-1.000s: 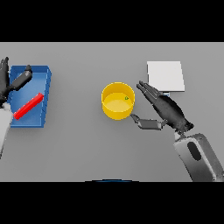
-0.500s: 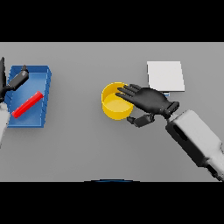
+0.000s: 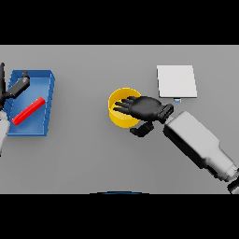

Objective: Pick up the red beaker and tilt it to pour out 1 green nut into yellow bowl. Pick up the yellow bowl and place it on the metallic measuring scale.

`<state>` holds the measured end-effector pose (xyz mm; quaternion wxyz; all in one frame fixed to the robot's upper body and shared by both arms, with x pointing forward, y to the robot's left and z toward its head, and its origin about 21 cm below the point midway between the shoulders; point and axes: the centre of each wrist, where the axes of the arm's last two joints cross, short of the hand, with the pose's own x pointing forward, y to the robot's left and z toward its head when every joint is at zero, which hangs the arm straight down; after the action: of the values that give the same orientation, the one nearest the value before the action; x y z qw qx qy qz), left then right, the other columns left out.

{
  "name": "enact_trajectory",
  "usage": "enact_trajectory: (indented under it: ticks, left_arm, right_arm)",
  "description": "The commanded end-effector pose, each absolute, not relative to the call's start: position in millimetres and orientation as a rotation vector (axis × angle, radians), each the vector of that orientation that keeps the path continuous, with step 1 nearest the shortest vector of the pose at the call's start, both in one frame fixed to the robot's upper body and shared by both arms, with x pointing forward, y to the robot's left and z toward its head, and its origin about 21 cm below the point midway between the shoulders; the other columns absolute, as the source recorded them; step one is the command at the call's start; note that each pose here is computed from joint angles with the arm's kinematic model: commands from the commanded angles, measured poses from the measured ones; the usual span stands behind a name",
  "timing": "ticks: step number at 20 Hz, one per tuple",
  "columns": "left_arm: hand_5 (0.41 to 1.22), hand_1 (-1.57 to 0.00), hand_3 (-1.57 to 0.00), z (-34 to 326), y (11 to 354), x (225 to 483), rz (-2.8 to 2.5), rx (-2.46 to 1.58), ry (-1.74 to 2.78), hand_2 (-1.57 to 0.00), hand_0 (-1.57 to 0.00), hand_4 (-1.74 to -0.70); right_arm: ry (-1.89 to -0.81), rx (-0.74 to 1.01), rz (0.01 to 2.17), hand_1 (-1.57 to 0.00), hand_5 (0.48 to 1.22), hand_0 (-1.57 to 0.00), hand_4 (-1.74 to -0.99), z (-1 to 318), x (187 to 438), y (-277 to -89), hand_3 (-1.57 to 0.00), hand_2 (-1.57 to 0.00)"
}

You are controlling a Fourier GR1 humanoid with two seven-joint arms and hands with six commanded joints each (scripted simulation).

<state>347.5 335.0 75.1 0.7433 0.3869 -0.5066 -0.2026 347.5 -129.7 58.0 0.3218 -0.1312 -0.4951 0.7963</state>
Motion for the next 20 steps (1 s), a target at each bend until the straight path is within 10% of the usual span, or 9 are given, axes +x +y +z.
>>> enact_trajectory:
  ticks: [1, 14, 20]
  left_arm:
    - [0.699, 0.0, 0.0, 78, 338, 349, -0.438, 0.855, -1.11, 0.0, 0.0, -0.74]
    - [0.701, 0.0, 0.0, 77, 342, 350, -0.431, 0.848, -1.106, 0.0, 0.0, -0.75]
    - [0.701, 0.0, 0.0, 75, 341, 350, -0.439, 0.854, -1.11, 0.0, 0.0, -0.76]
  right_arm:
    - [-1.286, -0.35, 2.108, 0.0, 0.733, 0.0, -1.255, 58, 348, -124.7, 0.0, 0.0]
    - [-1.086, -0.339, 2.112, -0.04, 0.805, -0.03, -1.302, 47, 364, -110.2, -0.14, -0.07]
    - [-1.088, -0.276, 2.139, -1.1, 1.096, -1.11, -1.557, 49, 365, -112.0, -0.71, -1.08]
